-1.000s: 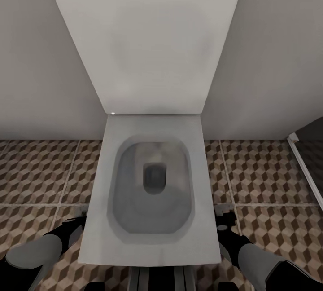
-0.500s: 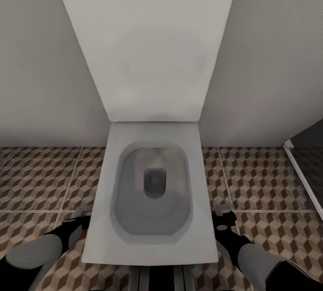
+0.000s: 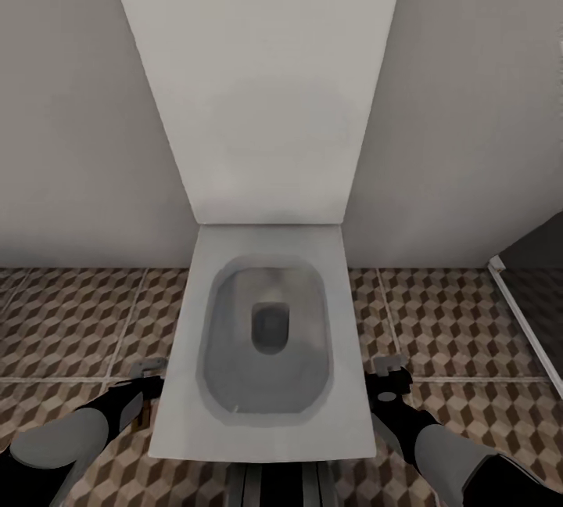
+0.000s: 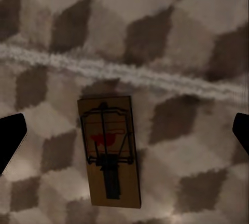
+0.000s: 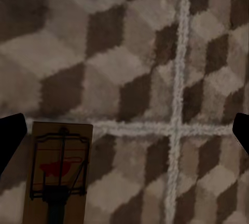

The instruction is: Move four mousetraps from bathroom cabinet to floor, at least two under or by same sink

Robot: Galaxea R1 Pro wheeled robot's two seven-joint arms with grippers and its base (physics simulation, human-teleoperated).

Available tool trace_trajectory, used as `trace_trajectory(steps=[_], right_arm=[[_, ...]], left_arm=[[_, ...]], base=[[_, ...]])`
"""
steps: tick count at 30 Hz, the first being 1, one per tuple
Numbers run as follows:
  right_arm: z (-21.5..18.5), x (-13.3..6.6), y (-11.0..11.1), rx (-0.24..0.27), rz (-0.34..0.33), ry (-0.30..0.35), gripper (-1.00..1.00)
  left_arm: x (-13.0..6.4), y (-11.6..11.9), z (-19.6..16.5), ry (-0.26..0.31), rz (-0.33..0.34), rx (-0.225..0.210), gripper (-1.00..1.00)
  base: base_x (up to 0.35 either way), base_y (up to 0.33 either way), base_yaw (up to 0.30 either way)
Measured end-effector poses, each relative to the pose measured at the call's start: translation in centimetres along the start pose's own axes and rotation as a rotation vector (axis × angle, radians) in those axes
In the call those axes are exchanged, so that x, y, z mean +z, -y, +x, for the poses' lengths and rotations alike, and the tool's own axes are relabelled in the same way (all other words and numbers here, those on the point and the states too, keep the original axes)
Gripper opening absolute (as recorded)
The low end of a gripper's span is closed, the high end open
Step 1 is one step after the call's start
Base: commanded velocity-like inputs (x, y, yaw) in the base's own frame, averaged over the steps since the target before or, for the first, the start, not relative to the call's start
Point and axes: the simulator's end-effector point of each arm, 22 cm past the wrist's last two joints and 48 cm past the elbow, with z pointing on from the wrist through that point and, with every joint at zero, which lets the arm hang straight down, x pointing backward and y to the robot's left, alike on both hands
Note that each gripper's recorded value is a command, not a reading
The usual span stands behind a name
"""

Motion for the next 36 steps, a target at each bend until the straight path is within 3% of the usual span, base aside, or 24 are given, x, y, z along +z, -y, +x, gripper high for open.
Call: trace_trajectory(steps=[36], right_arm=[[-7.4,-4.0,3.3,0.047,0.034,0.132,1.0]], left_arm=[[-5.4,-0.9,-7.1,0.141,0.012,-0.04,1.0]], base=[[0.0,0.0,0.0]])
